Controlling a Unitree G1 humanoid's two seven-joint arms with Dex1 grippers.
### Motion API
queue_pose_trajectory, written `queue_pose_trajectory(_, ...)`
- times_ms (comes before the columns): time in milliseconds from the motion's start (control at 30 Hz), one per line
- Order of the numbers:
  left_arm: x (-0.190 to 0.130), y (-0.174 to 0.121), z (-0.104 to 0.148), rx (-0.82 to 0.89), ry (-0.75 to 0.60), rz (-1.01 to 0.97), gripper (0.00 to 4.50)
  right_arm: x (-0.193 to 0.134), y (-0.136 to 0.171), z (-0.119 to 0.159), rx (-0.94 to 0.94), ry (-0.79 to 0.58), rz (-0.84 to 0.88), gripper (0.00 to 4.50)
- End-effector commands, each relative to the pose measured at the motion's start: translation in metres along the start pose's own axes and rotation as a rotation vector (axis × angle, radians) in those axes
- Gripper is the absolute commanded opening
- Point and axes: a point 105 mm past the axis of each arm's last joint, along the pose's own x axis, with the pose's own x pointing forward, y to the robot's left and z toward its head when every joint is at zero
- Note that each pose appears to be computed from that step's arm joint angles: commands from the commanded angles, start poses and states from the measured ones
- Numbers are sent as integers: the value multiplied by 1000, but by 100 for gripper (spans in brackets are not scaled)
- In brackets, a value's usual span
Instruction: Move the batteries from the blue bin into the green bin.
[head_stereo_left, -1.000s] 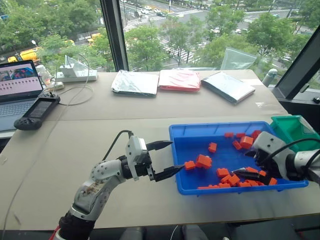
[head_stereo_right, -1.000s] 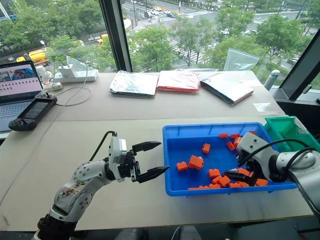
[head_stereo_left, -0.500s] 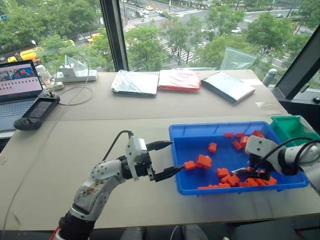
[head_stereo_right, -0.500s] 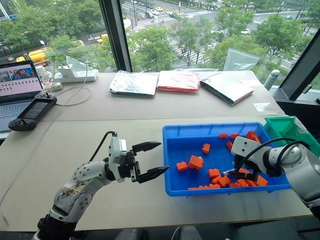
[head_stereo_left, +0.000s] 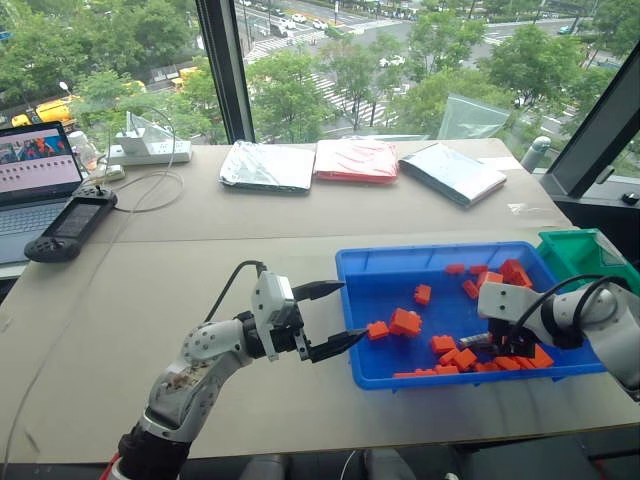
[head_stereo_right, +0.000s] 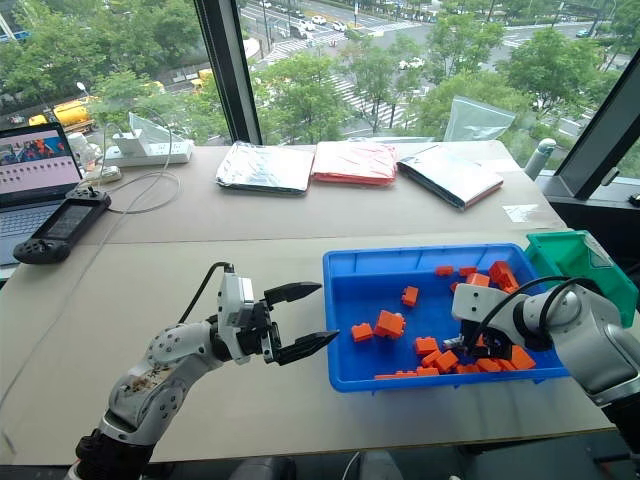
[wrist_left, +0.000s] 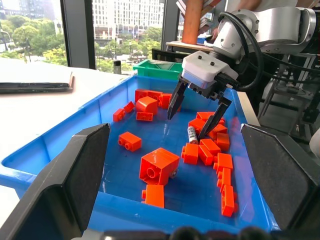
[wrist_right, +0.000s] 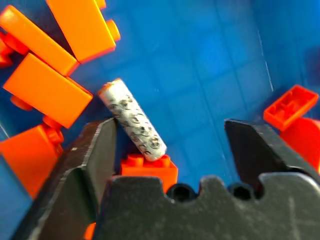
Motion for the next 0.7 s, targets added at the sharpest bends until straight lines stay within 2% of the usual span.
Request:
queue_pose_trajectory(33,3,-4,9,35,-20,-19,450,2,3,0,31,-10,24,37)
queue_pose_trajectory(67,3,-4,9,36,-20,-19,450,2,3,1,38,-14,25,25)
queue_pose_trajectory(200,3,-3,9,37,-17,-17,450,0,5,0,66,-21,10,25)
queue_pose_trajectory(267,3,-4,8,37,-16,-16,450,-3,-3,-1,91,-28,-52,25)
queue_pose_trajectory(467,2,-3,8,38,-13,-18,450,-39,-50,12,339,-212,-409,25)
queue_pose_trajectory(700,1,-2,10,30,-31,-15,450,-93,-94,-10,672,-251,-831,25)
